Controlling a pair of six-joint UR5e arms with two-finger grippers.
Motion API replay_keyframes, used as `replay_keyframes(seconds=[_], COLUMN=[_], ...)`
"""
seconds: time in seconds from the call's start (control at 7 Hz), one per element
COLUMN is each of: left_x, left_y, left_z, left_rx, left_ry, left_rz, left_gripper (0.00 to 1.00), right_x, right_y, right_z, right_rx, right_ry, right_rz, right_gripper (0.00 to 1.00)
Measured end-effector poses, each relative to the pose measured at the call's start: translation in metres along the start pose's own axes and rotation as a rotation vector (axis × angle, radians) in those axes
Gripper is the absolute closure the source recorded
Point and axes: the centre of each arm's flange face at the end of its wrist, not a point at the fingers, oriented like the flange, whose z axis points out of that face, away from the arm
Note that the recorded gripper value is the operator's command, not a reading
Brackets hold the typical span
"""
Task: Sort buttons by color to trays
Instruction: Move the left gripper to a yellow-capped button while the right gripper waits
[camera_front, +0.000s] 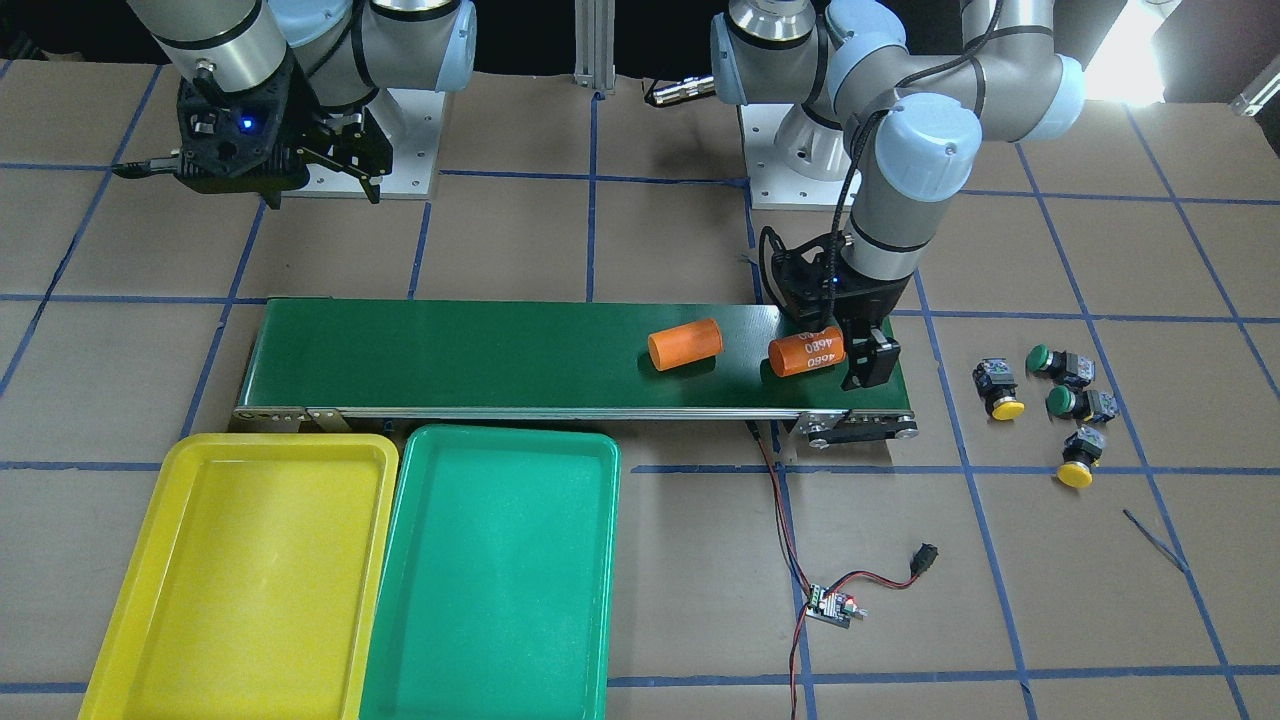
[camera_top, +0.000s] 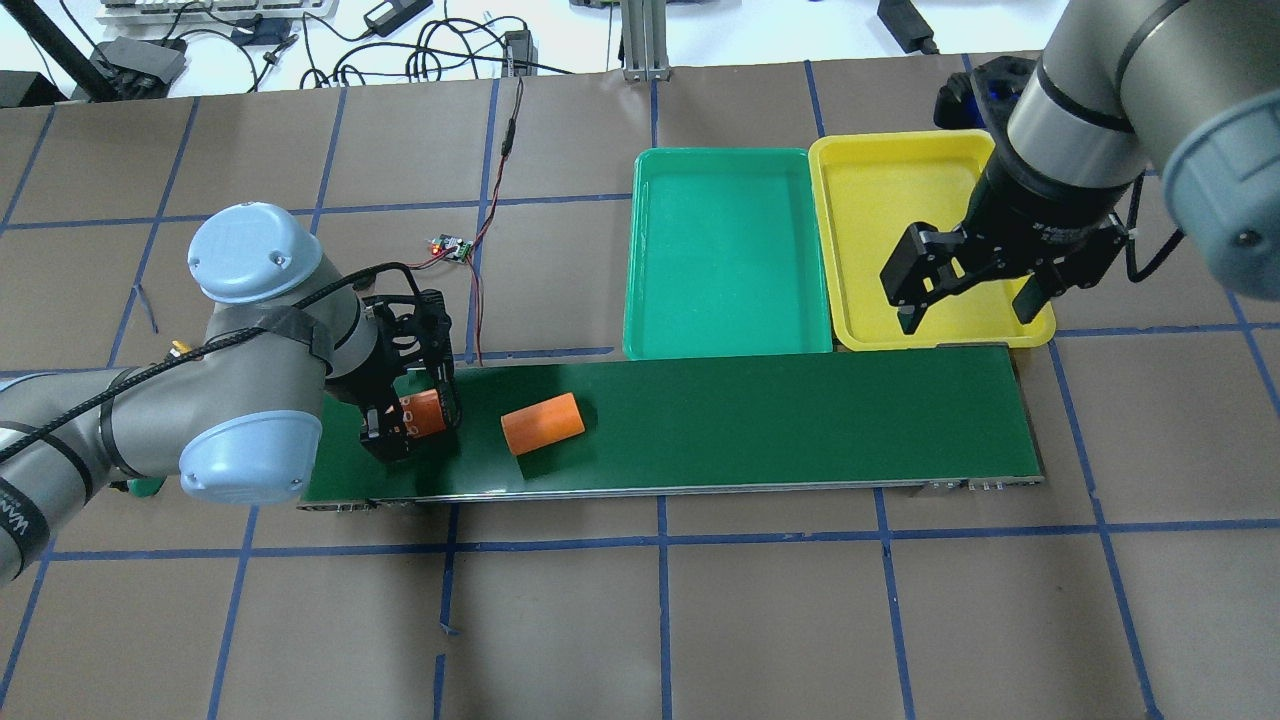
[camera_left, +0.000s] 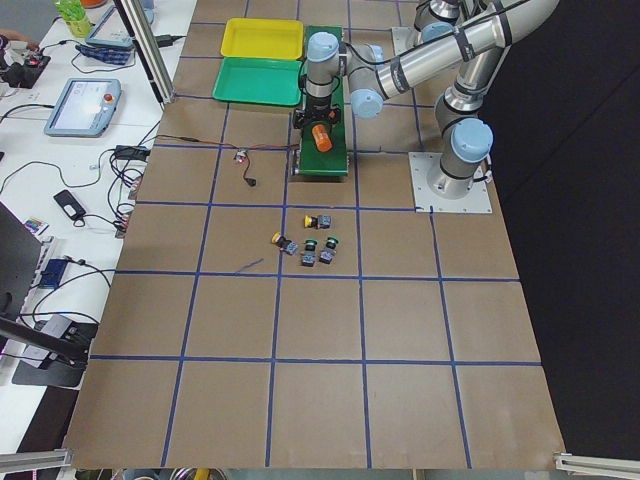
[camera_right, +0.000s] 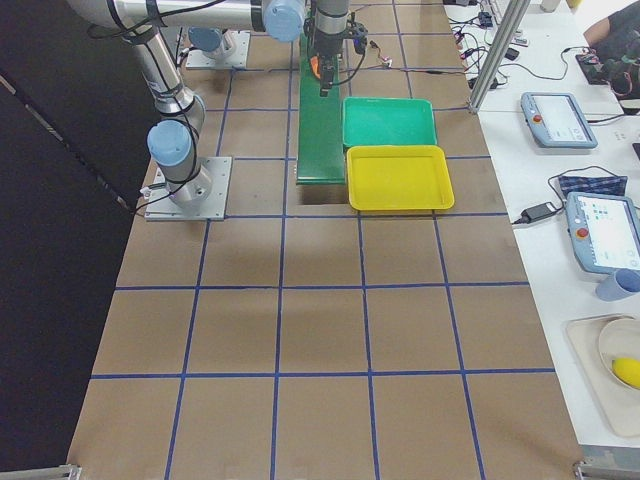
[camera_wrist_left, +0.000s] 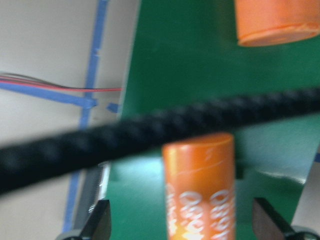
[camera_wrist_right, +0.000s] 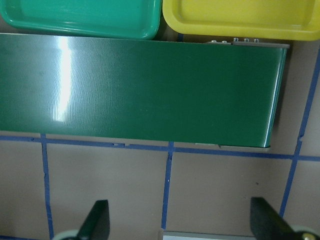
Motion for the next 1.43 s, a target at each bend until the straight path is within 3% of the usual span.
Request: replay_keyframes(seconds=[0.29,0.57,0.71,1.0,1.29,1.43], left_x=[-0.052,-0.075,-0.076,-0.079,-0.082,-0.08], left_y=[0.082,0.184,0.213,0.233,0.239,0.241], left_z=[-0.008,0.023,0.047,0.087,0.114,0.123], left_rx=[-0.005,-0.025,-0.036,-0.054,-0.072,-0.077], left_ry=[-0.022,0.039,0.086,0.13,0.15,0.159], left_rz=[-0.269,-0.582,-0.717,-0.893,-0.984,-1.015], left_gripper=[0.0,0.0,0.0,0.0,0.0,0.16], right_x=[-0.002,-0.004,-0.006,-0.01,-0.013,-0.014], right_y=[0.029,0.054,0.07,0.107,0.138,0.147], right_z=[0.016,0.033,0.044,0.075,0.102,0.113], right_rx=[-0.013,-0.027,-0.035,-0.056,-0.068,-0.078], right_ry=[0.003,0.002,0.001,-0.003,-0.006,-0.008], right_rz=[-0.001,-0.001,-0.001,-0.002,-0.003,-0.003], right_gripper=[0.0,0.0,0.0,0.0,0.0,0.0])
